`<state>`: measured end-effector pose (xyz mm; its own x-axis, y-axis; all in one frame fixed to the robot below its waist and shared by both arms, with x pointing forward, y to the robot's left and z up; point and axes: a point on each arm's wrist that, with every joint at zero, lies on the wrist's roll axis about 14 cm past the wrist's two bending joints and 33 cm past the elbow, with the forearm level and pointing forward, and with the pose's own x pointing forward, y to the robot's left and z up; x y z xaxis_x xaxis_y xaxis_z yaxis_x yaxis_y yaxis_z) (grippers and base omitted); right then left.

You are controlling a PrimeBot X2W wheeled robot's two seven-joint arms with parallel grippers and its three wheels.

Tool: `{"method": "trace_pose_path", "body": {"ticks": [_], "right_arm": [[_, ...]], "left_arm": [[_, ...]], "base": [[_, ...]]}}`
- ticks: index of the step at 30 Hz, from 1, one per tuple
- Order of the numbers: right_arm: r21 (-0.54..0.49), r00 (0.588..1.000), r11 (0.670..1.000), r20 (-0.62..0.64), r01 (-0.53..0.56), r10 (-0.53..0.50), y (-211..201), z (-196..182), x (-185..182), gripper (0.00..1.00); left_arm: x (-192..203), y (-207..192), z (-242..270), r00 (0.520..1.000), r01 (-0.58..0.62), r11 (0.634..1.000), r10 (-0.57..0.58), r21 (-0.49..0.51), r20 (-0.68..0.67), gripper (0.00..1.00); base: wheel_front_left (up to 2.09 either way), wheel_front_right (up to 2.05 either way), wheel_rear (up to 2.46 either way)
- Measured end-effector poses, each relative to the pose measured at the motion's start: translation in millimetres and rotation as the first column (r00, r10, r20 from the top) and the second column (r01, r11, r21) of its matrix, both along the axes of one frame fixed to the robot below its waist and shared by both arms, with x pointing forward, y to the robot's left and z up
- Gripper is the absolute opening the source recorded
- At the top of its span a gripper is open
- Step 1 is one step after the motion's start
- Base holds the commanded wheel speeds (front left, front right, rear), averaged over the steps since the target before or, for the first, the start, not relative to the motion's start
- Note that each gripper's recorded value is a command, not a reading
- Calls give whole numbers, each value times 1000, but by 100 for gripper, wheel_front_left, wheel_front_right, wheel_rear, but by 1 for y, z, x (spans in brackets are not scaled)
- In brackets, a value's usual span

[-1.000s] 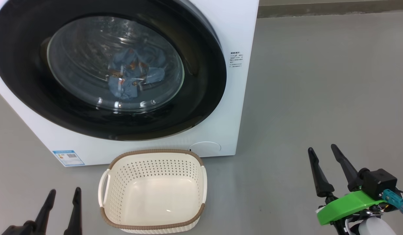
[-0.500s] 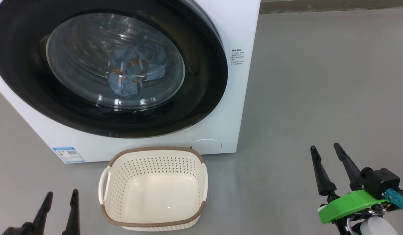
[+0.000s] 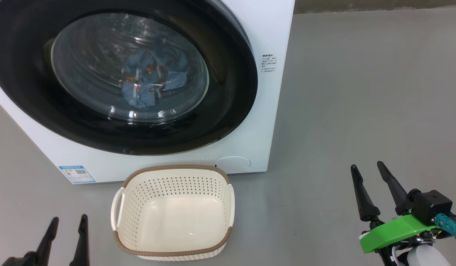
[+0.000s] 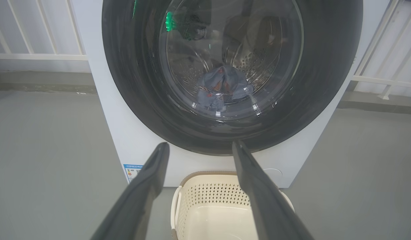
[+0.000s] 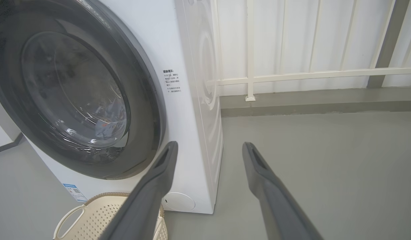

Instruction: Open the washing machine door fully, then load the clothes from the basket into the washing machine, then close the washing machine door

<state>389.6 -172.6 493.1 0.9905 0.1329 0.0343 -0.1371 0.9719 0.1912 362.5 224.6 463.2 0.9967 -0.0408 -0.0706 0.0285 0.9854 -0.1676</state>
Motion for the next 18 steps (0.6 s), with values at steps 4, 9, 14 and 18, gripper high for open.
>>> {"method": "trace_pose_path", "body": {"ticks": [4,9,14,18], "right_arm": [[0,1000,1000,1,2,-2,-1,0,0,100],[0,1000,1000,4,1,-1,0,1,-1,100],[0,1000,1000,8,-1,1,0,3,-1,100],[0,1000,1000,12,-3,3,1,4,-1,100]], "left_arm": [[0,-1,0,1000,2,1000,-2,0,1,100],[0,-1,1,1000,2,1000,-2,0,4,100],[0,0,2,1000,0,1000,0,1,6,100],[-1,1,3,1000,-3,1000,3,4,9,100]], "base": [[0,0,0],[0,0,0],[0,0,0],[0,0,0]]}}
